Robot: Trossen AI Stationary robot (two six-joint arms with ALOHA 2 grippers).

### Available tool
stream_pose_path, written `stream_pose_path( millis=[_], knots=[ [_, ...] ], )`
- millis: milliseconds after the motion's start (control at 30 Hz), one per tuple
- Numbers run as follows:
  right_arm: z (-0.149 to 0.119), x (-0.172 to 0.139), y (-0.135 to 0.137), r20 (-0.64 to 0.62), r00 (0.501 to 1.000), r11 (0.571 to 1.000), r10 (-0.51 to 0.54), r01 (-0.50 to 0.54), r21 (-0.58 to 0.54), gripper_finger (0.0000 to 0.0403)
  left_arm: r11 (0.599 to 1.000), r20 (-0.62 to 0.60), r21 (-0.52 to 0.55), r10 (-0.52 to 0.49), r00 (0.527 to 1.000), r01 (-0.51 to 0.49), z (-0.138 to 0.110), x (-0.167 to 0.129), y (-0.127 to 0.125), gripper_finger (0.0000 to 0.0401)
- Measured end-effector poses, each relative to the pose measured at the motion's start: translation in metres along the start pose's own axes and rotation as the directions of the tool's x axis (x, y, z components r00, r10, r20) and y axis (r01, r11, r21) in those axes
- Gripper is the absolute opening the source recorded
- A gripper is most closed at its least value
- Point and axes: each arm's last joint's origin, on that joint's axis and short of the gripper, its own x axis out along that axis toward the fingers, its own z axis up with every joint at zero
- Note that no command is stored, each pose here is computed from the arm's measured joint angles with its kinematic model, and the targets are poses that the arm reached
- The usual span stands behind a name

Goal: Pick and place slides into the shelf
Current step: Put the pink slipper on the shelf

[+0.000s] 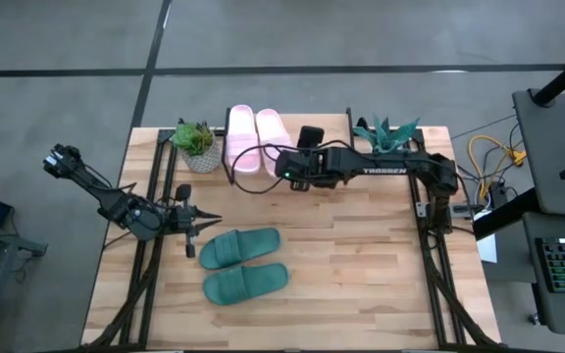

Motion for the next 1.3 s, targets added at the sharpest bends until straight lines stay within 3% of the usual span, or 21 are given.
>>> stream_pose_path(
  millis=[233,600,833,1200,1300],
  knots=[
    [-0.004,-0.009,-0.009,0.016,1.000,1.000,0.005,-0.005,0.017,0.0163,1.000,0.001,-0.002,0.000,1.000,0.000,0.000,0.000,0.000,0.0018],
    [-0.019,0.019,-0.016,-0.047,0.996,0.997,0.076,-0.075,0.017,0.0016,1.000,-0.005,0.003,0.000,1.000,0.000,-0.001,0.001,-0.001,0.0018],
    [-0.021,0.033,-0.013,0.005,0.980,0.977,0.200,-0.200,0.069,0.0009,1.000,-0.006,0.004,0.000,1.000,0.000,-0.001,0.001,-0.001,0.0018],
    [-0.021,0.038,-0.007,0.040,0.979,0.976,0.201,-0.204,0.078,0.0009,1.000,-0.007,0.007,0.000,1.000,0.000,-0.001,0.001,-0.001,0.0018],
    [-0.018,0.038,-0.006,0.073,0.965,0.963,0.252,-0.258,0.082,0.0009,1.000,-0.008,0.007,0.000,1.000,0.000,-0.001,0.001,-0.001,0.0018]
  ],
)
